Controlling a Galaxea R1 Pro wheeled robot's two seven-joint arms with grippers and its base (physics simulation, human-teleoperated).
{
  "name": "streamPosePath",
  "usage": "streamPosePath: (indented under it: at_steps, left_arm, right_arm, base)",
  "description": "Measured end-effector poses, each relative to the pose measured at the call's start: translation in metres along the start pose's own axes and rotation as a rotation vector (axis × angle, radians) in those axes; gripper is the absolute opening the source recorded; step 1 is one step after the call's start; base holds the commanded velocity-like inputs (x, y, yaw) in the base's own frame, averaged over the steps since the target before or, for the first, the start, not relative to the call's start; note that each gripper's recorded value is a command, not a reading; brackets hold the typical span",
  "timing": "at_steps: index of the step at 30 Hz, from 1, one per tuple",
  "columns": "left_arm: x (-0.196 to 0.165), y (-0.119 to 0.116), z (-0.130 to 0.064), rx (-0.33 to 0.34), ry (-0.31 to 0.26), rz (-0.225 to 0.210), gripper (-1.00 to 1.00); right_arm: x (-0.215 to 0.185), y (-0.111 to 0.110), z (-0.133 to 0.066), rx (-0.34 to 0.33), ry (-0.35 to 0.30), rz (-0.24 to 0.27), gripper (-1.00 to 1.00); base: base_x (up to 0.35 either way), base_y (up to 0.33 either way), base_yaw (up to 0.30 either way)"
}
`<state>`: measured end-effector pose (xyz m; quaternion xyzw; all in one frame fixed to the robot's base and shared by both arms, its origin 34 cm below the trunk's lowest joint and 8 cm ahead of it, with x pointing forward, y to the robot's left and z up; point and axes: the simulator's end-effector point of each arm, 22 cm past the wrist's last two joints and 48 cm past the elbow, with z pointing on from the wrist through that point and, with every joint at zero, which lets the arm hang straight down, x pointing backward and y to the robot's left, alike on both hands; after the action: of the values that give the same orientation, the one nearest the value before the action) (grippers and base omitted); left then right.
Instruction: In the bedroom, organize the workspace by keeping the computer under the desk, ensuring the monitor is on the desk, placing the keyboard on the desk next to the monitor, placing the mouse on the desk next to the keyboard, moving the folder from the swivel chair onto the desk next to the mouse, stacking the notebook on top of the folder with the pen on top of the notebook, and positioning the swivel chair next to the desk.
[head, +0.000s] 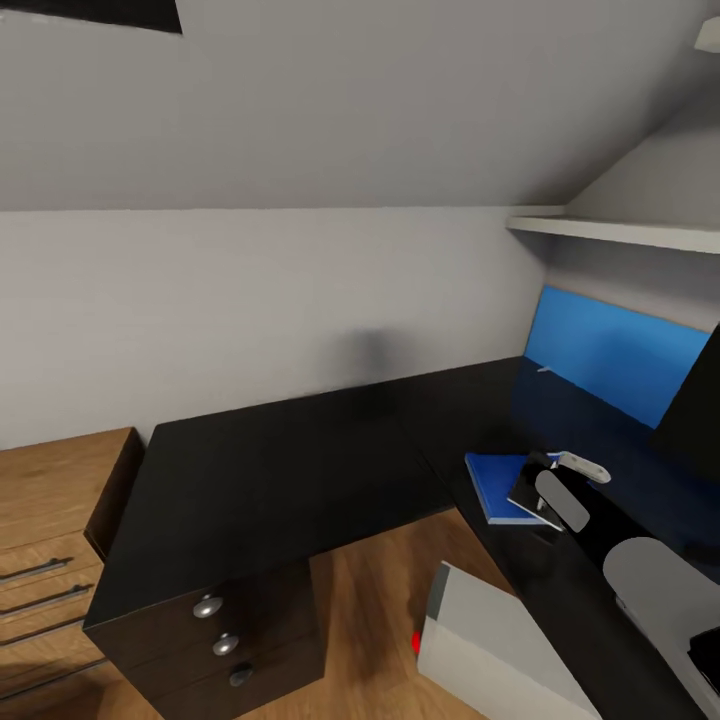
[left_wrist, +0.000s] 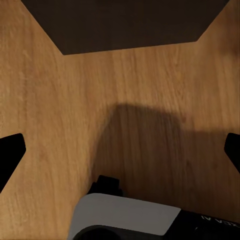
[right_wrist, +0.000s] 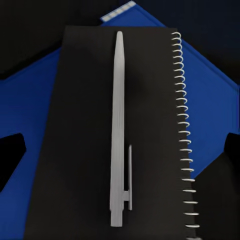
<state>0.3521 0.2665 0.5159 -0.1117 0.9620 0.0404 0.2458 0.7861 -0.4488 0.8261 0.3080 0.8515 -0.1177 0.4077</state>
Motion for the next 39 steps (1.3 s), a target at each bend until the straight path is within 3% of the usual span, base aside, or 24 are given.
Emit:
streamPosePath:
  at_steps: [7, 17, 21, 27, 28, 30, 33, 34, 35, 39]
  left_arm:
    - [-0.004, 0.0, -0.01, 0.0, 0.002, 0.001, 1.0]
    - [-0.011, 0.003, -0.023, -0.003, 0.003, 0.003, 1.0]
    - [-0.014, 0.004, -0.028, -0.005, 0.002, 0.002, 1.0]
    - [-0.027, 0.005, -0.036, -0.007, -0.039, -0.005, 1.0]
    - [-0.03, 0.005, -0.037, -0.007, -0.05, -0.006, 1.0]
    - [-0.032, 0.006, -0.04, -0.009, -0.053, -0.005, 1.0]
    - [-0.033, 0.007, -0.043, -0.01, -0.053, -0.006, 1.0]
    - [-0.034, 0.009, -0.044, -0.014, -0.053, -0.007, 1.0]
    - [-0.034, 0.01, -0.046, -0.015, -0.052, -0.006, 1.0]
    - [-0.036, 0.01, -0.05, -0.016, -0.049, -0.004, 1.0]
  right_arm:
    - [-0.015, 0.007, -0.01, -0.016, -0.015, 0.003, 1.0]
    - [-0.085, 0.077, -0.071, -0.2, -0.148, 0.027, 1.0]
    - [-0.093, 0.098, -0.096, -0.269, -0.167, 0.016, 1.0]
    - [-0.091, 0.124, -0.131, -0.357, -0.166, -0.013, 1.0]
    - [-0.079, 0.148, -0.145, -0.404, -0.144, -0.01, 1.0]
    - [-0.069, 0.169, -0.158, -0.44, -0.123, -0.006, 1.0]
    - [-0.062, 0.183, -0.168, -0.462, -0.111, -0.016, 1.0]
    - [-0.024, 0.223, -0.193, -0.528, -0.099, -0.125, 1.0]
    - [-0.006, 0.237, -0.204, -0.555, -0.09, -0.17, 1.0]
    - [-0.004, 0.241, -0.212, -0.563, -0.092, -0.192, 1.0]
  base:
    - [0.0, 0.0, 0.0]
    - [0.0, 0.0, 0.0]
    - [0.0, 0.0, 0.0]
    - [-0.023, 0.0, 0.0]
    - [-0.178, 0.0, 0.0]
    - [-0.276, 0.002, 0.0]
    - [-0.309, 0.035, 0.0]
    - [-0.333, 0.07, 0.0]
    - [-0.333, 0.07, 0.0]
    - [-0.334, 0.071, 0.024]
